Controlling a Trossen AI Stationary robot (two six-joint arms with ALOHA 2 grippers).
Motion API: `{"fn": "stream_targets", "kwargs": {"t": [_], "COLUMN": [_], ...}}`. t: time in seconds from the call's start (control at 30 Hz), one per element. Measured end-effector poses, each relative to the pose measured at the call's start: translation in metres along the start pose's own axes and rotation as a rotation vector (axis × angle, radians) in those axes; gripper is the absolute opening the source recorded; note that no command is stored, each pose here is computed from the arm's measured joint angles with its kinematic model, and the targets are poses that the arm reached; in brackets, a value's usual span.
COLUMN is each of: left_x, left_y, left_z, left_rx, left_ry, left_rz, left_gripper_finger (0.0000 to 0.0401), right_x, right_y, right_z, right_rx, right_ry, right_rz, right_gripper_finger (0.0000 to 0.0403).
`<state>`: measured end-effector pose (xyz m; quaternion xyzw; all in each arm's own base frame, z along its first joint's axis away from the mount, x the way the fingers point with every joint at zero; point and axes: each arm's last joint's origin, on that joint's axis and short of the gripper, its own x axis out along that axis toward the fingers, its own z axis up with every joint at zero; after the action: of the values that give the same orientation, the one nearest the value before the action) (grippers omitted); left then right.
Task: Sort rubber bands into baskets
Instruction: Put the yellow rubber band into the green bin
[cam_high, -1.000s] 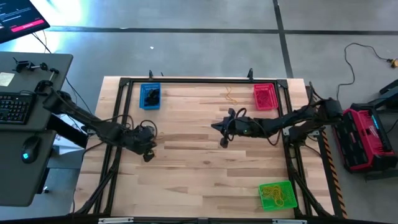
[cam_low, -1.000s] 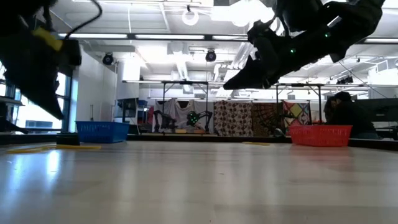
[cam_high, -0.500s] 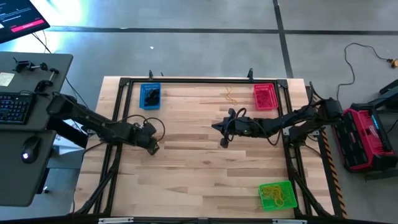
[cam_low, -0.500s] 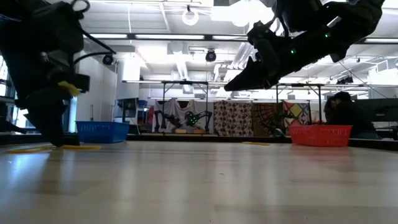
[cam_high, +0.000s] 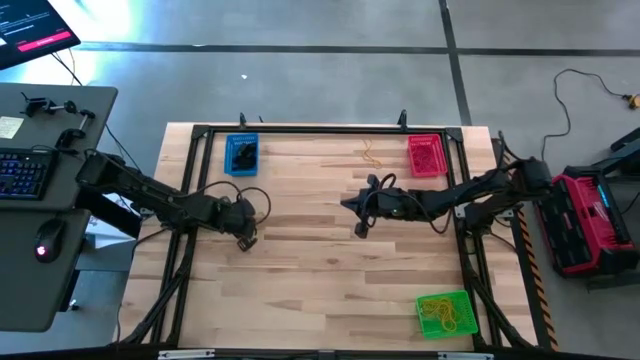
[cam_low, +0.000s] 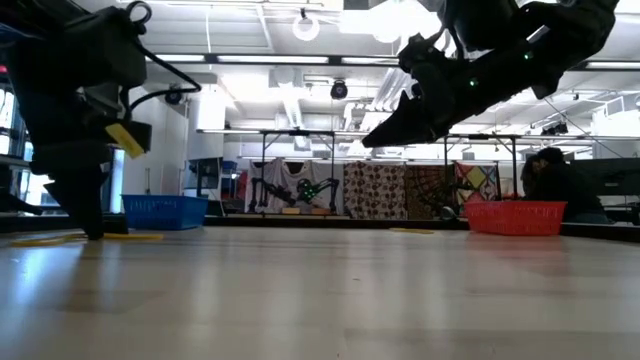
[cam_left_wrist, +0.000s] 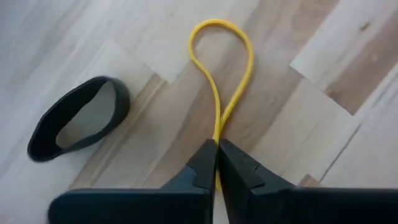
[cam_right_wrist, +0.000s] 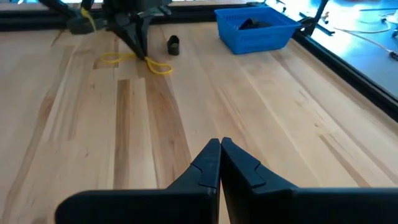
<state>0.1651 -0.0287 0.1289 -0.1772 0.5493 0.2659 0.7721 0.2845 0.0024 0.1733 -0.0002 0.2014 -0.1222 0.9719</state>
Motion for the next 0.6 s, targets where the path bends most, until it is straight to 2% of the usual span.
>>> {"fn": "stream_targets", "kwargs": {"t": [0.1, 0.23, 0.37, 0.47, 0.6], "left_x": [-0.001, -0.009, -0.02, -0.027, -0.033], "left_y": [-0.003, -0.018, -0.034, -0.042, -0.051], "left_z": [0.001, 0.012, 0.028, 0.038, 0.049], "left_rx": [0.07, 0.107, 0.124, 0.128, 0.124], "left_ry": [-0.03, -0.122, -0.285, -0.413, -0.538], "left_rz": [-0.028, -0.136, -0.239, -0.304, -0.376], "left_gripper_finger": [0.0006, 0.0002, 0.0001, 0.0001, 0.0001], "right_x": [-0.005, -0.012, -0.015, -0.015, -0.015], "right_y": [0.002, 0.009, 0.022, 0.03, 0.04], "right_z": [0.001, 0.002, -0.001, -0.004, -0.006], "right_rx": [-0.011, -0.021, -0.045, -0.065, -0.072], "right_ry": [0.018, 0.034, 0.041, 0.043, 0.014], "right_rz": [0.019, 0.049, 0.084, 0.056, 0.049], "right_gripper_finger": [0.0, 0.0, 0.0007, 0.0029, 0.0077]}}
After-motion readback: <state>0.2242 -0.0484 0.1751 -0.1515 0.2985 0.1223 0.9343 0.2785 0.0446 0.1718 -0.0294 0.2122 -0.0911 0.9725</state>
